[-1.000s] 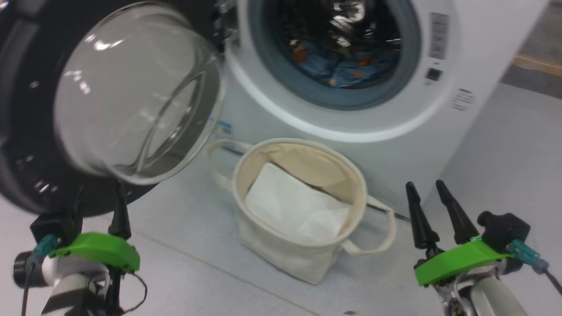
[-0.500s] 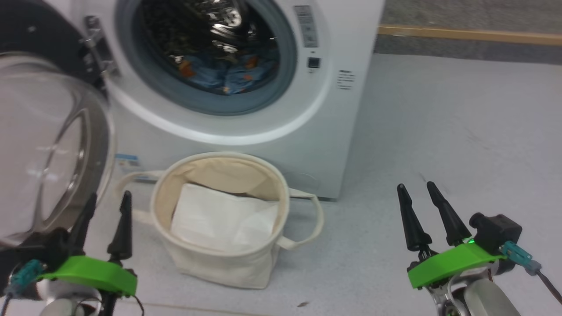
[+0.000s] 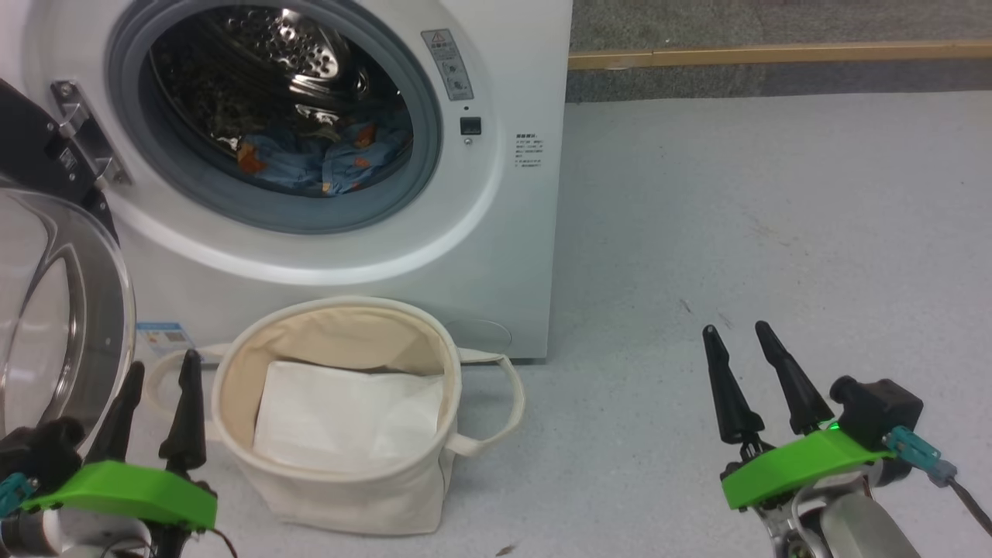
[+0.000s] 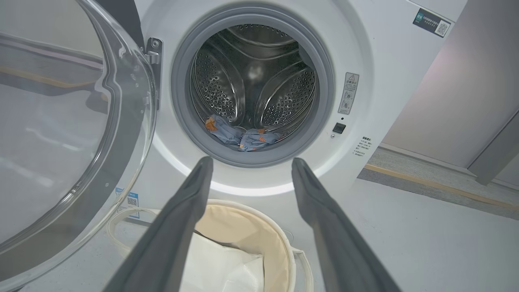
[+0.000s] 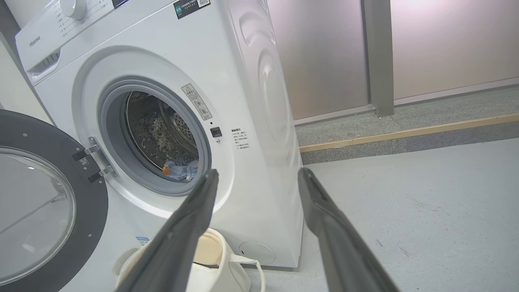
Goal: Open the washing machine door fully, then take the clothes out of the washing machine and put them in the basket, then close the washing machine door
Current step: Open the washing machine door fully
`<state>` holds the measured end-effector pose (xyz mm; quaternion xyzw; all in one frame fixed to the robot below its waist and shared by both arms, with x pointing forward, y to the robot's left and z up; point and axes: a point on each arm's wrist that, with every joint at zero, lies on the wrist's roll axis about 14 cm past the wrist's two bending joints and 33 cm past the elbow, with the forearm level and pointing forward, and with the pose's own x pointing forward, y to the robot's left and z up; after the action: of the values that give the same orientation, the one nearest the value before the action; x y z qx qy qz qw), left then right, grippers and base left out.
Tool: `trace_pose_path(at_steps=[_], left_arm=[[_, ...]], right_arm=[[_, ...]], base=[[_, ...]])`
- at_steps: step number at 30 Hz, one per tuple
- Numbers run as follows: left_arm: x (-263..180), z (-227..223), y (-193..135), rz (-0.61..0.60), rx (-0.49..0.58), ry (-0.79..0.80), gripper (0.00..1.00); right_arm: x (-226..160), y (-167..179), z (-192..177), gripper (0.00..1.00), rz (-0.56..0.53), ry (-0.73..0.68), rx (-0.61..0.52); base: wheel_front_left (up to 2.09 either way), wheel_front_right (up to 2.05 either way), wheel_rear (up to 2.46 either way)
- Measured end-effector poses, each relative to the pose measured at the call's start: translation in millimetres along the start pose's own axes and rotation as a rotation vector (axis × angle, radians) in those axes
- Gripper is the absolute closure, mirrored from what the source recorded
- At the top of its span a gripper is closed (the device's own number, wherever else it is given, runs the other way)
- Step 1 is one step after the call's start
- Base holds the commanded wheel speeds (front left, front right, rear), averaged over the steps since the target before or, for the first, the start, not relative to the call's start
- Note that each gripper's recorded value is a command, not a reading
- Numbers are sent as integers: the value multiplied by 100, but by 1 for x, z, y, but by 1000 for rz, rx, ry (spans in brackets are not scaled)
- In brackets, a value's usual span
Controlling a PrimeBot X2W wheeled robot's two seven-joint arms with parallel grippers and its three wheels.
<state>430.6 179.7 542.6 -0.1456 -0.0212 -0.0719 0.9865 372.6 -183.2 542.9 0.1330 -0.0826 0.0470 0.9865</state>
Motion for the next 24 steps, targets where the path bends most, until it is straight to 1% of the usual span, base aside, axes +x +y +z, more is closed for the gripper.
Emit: trace_pose_path(at_steps=[4,8,11,24], left_arm=[[-3,-3,-3,-11,-25,14,0],[-5,-9,-3,-25,31,45,0],[-6,-17,-10,-58,64,73,0],[-5,-24,-11,-71,82,89,0]], right_arm=[[-3,-1,5,0,-3,-12,-6],[-5,-4,6,0,-12,-14,-12],[-7,-9,6,0,-21,-13,-23],[-12,-18,2,0,-44,3,-32]], base=[[0,0,0],[0,0,0],[0,0,0],[0,0,0]])
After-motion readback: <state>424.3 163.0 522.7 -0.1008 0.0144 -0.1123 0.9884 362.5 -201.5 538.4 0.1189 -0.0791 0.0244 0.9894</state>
